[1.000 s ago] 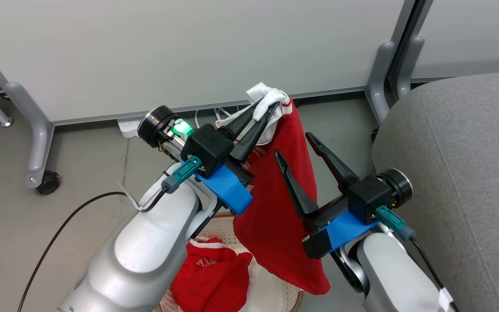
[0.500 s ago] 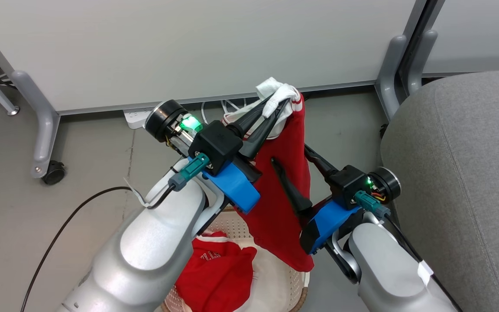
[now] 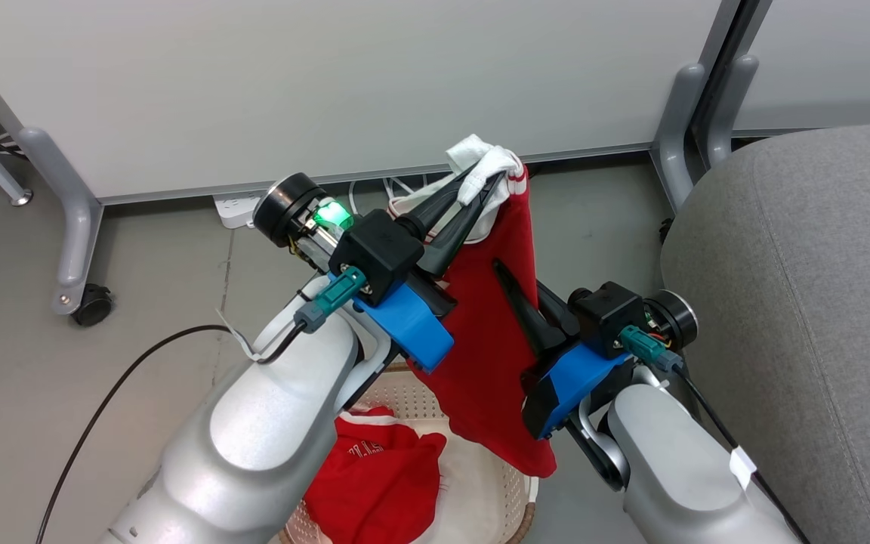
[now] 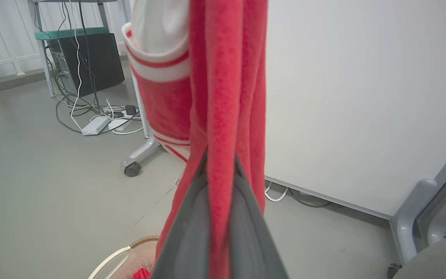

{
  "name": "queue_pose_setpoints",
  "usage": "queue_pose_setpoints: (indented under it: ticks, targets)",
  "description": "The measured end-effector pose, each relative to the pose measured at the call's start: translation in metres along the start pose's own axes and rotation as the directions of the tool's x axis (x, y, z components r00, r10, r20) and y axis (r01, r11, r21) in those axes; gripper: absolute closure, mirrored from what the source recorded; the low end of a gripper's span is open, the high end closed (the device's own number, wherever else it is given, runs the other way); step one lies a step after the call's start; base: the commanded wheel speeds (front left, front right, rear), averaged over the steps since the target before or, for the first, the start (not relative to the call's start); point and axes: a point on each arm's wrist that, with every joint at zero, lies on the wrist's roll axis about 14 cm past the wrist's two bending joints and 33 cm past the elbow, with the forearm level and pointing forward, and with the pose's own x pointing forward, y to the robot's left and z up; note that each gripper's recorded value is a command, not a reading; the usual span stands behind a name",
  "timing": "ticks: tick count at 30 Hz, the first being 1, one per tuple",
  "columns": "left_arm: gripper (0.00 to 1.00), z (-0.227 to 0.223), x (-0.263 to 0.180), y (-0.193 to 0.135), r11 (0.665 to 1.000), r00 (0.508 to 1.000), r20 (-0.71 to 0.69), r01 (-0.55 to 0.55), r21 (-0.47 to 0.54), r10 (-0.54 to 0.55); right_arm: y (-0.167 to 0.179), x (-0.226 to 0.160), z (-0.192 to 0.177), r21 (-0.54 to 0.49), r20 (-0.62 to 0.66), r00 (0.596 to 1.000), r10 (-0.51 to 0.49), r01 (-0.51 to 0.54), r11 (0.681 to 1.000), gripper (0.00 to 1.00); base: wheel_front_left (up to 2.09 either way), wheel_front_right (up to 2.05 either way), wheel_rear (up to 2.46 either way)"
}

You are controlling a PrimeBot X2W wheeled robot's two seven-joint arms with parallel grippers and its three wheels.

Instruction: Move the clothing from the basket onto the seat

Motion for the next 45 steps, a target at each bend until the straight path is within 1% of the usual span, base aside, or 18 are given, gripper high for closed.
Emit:
queue_pose_setpoints:
  ticks: [17,18,19,20,34,39,45]
  targets:
    - [1.00,0.000,-0.001,0.000,1.000,1.000,-0.005,-0.002,0.000,0.002,-0.001,-0.001,0.003,0.008,0.007,1.000,-0.005,0.005,1.000,1.00,0.00,0.00,0.00]
    - [0.94,0.000,-0.001,0.000,1.000,1.000,-0.005,-0.002,0.000,0.002,-0.001,-0.001,0.003,0.008,0.007,1.000,-0.006,0.006,1.000,1.00,0.00,0.00,0.00]
    - [0.15,0.000,0.000,0.001,1.000,1.000,-0.004,-0.004,-0.001,0.004,-0.001,-0.001,0.003,0.009,0.007,1.000,-0.006,0.006,1.000,1.00,0.00,0.00,0.00]
    - [0.00,0.000,0.000,0.001,1.000,1.000,-0.003,-0.006,-0.002,0.006,-0.001,-0.001,0.003,0.010,0.007,1.000,-0.006,0.006,1.000,1.00,0.00,0.00,0.00]
    - [0.00,-0.007,0.002,0.002,1.000,1.000,-0.015,-0.008,-0.012,0.008,-0.006,-0.002,0.001,0.024,0.007,1.000,-0.022,0.022,0.999,1.00,0.00,0.00,0.00]
    - [0.00,-0.012,0.006,-0.002,1.000,1.000,-0.018,0.006,-0.023,-0.006,-0.014,-0.005,-0.001,0.033,0.005,0.999,-0.046,0.046,0.998,1.00,0.00,0.00,0.00]
    - [0.00,-0.021,0.016,-0.014,0.998,0.999,-0.021,0.043,-0.046,-0.044,-0.034,-0.013,-0.004,0.039,0.002,0.995,-0.103,0.103,0.994,1.00,0.00,0.00,0.00]
